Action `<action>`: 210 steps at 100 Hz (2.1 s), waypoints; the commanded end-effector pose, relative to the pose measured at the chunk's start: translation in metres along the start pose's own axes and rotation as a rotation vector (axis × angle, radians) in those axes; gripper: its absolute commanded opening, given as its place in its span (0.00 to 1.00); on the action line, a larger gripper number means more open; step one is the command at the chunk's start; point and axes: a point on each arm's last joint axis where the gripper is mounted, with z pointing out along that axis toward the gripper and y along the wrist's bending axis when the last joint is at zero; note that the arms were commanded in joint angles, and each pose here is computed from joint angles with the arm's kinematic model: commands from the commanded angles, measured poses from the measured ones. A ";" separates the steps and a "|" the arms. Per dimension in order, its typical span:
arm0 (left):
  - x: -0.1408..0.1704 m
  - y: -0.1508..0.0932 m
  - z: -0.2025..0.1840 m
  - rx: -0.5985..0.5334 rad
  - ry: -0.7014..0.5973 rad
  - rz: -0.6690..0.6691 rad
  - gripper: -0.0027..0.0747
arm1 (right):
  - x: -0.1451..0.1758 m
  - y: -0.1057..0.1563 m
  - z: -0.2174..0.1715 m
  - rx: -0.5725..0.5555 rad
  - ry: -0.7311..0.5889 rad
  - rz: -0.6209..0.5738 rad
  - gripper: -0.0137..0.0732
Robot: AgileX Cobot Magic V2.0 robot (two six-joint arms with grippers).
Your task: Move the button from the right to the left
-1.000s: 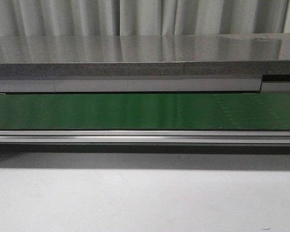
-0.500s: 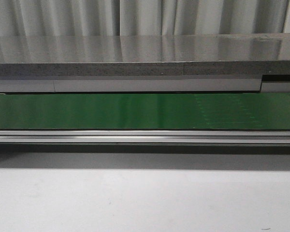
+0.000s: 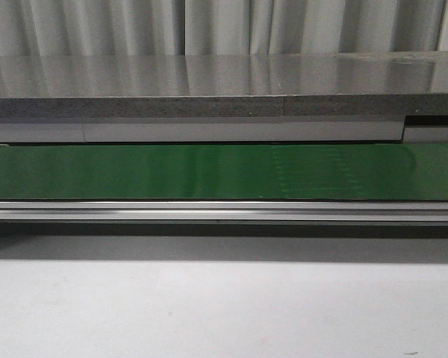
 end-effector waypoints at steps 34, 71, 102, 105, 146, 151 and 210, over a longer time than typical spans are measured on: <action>0.003 -0.003 -0.008 0.028 -0.483 0.047 0.04 | -0.014 -0.004 -0.002 0.035 -0.081 0.003 0.08; 0.074 -0.002 -0.006 0.030 -0.579 0.057 0.04 | -0.014 -0.004 -0.002 0.035 -0.081 0.003 0.08; 0.101 -0.002 -0.001 0.025 -0.607 0.061 0.04 | -0.014 -0.004 -0.002 0.034 -0.081 0.003 0.08; 0.101 -0.002 -0.001 0.025 -0.605 0.061 0.04 | -0.014 -0.004 -0.002 0.034 -0.081 0.003 0.08; 0.100 -0.002 -0.002 0.027 -0.618 0.058 0.04 | -0.014 -0.004 -0.002 0.035 -0.082 0.003 0.08; 0.100 -0.002 -0.002 0.027 -0.618 0.058 0.04 | -0.014 -0.004 -0.002 0.035 -0.082 0.003 0.08; 0.100 -0.002 -0.002 0.027 -0.618 0.058 0.04 | -0.014 -0.004 -0.002 0.035 -0.082 0.003 0.08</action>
